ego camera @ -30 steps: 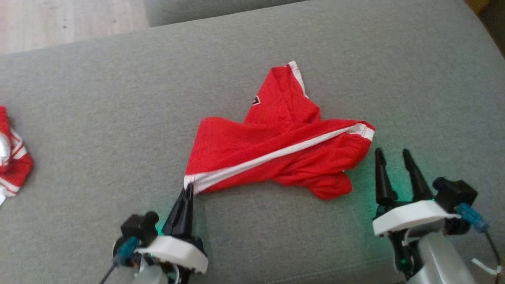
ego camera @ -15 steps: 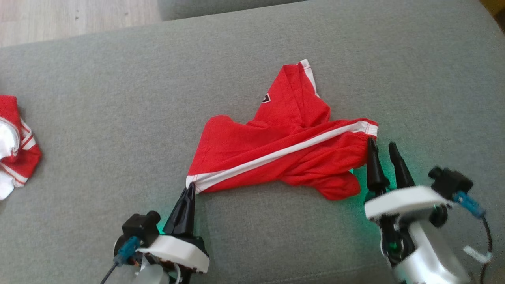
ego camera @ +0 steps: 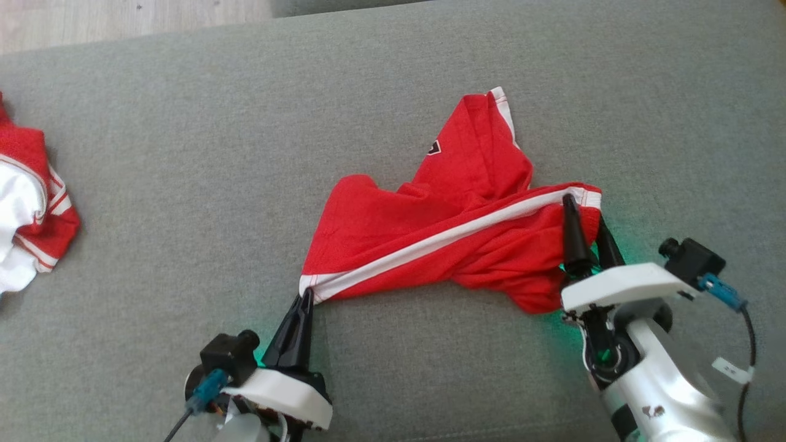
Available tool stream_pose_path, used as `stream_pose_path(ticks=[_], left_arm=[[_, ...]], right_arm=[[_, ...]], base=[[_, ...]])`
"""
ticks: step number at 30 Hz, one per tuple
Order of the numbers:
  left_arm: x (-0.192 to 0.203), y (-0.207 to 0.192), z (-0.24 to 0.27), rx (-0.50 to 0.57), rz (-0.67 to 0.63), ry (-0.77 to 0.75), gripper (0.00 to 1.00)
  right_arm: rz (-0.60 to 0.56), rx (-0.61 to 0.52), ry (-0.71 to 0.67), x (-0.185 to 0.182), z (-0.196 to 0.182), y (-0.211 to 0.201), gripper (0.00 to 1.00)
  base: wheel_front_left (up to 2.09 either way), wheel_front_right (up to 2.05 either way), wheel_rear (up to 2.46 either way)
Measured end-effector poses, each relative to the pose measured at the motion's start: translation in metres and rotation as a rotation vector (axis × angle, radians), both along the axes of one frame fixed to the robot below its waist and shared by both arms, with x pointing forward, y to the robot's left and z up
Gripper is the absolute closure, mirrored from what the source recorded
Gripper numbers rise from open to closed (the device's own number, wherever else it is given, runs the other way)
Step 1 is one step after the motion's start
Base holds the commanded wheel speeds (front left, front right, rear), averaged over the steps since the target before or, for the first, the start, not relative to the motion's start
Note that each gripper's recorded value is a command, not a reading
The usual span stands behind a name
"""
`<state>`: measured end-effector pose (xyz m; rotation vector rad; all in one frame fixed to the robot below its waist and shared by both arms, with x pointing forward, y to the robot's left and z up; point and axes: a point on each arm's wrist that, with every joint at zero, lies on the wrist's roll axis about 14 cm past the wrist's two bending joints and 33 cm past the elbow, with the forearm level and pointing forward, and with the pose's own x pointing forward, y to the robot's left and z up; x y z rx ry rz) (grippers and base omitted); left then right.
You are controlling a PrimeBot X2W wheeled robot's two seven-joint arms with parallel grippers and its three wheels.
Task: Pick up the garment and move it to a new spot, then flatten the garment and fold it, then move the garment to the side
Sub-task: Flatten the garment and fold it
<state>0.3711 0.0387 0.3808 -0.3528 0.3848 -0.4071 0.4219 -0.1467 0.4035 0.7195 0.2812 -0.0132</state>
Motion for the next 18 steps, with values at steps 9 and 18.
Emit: stream_pose_path(ticks=[9,18], left_arm=[[-0.0006,0.0013,-0.0018,0.002,0.003,0.005,1.00],[-0.0010,0.0008,-0.0025,0.002,0.001,0.008,1.00]], right_arm=[[-0.008,0.071,0.009,0.0040,0.0006,0.0038,0.03],[-0.016,0.107,0.007,0.0074,0.0036,0.0012,1.00]], base=[[0.00,0.00,0.00],[0.00,0.00,0.00]])
